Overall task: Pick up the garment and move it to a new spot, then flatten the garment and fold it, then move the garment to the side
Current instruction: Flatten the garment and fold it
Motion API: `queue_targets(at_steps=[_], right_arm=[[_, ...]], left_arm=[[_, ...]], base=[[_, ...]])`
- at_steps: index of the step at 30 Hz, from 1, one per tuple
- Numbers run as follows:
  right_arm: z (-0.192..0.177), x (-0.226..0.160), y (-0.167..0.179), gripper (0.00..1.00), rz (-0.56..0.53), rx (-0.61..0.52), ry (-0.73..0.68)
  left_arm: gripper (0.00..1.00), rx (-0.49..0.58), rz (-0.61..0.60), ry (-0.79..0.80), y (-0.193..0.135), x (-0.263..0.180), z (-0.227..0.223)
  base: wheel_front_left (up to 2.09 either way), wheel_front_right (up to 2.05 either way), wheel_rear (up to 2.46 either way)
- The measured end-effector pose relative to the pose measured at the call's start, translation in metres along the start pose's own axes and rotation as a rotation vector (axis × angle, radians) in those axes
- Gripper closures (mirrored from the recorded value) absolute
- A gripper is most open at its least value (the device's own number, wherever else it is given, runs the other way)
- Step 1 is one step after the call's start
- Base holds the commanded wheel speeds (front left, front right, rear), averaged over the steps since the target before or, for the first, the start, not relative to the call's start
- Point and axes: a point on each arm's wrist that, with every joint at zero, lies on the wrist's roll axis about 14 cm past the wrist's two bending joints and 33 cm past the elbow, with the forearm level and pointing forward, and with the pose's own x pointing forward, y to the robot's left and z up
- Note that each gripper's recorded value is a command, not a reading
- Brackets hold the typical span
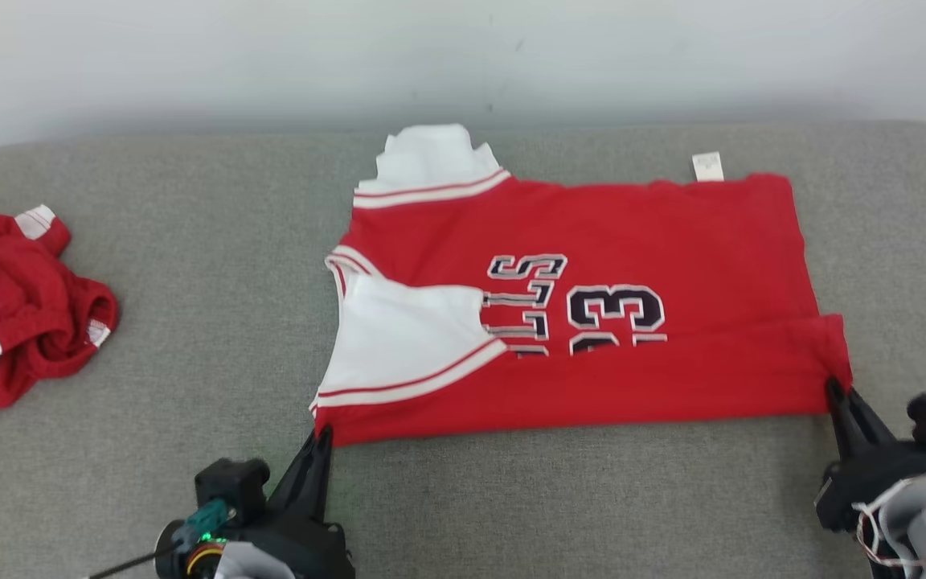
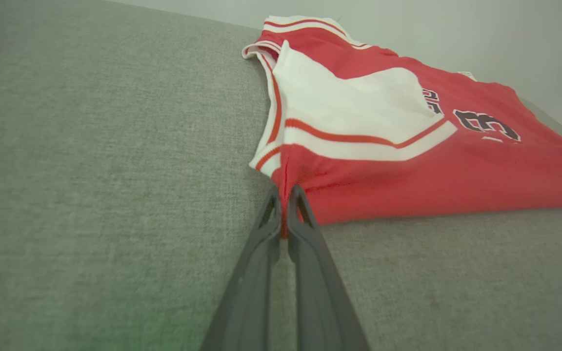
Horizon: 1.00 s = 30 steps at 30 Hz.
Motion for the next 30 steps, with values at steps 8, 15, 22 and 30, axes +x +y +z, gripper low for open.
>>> queue_targets(at_steps=[8, 15, 22, 30], right_arm=[[-0.013, -0.037, 0.007, 1.0, 0.028, 0.054, -0.015], [-0.04, -0.071, 0.026, 1.0, 0.083, 0.115, 0.029], [-0.061, -0.088, 0.025, 1.0, 0.093, 0.133, 0.109], [-0.056, -0.088, 0.029, 0.0, 0.1, 0.155, 0.088]], left_arm=[[1.0, 0.004, 0.032, -0.043, 0.013, -0.035, 0.004], [1.0, -0.027, 0.112, -0.051, 0.031, -0.069, -0.006], [1.0, -0.056, 0.14, -0.008, 0.034, -0.083, -0.025], [0.0, -0.074, 0.139, 0.027, 0.03, -0.085, -0.037]], base=[[0.0, 0.0, 0.0], [0.0, 0.0, 0.0], [0.0, 0.0, 0.0], [0.0, 0.0, 0.0]])
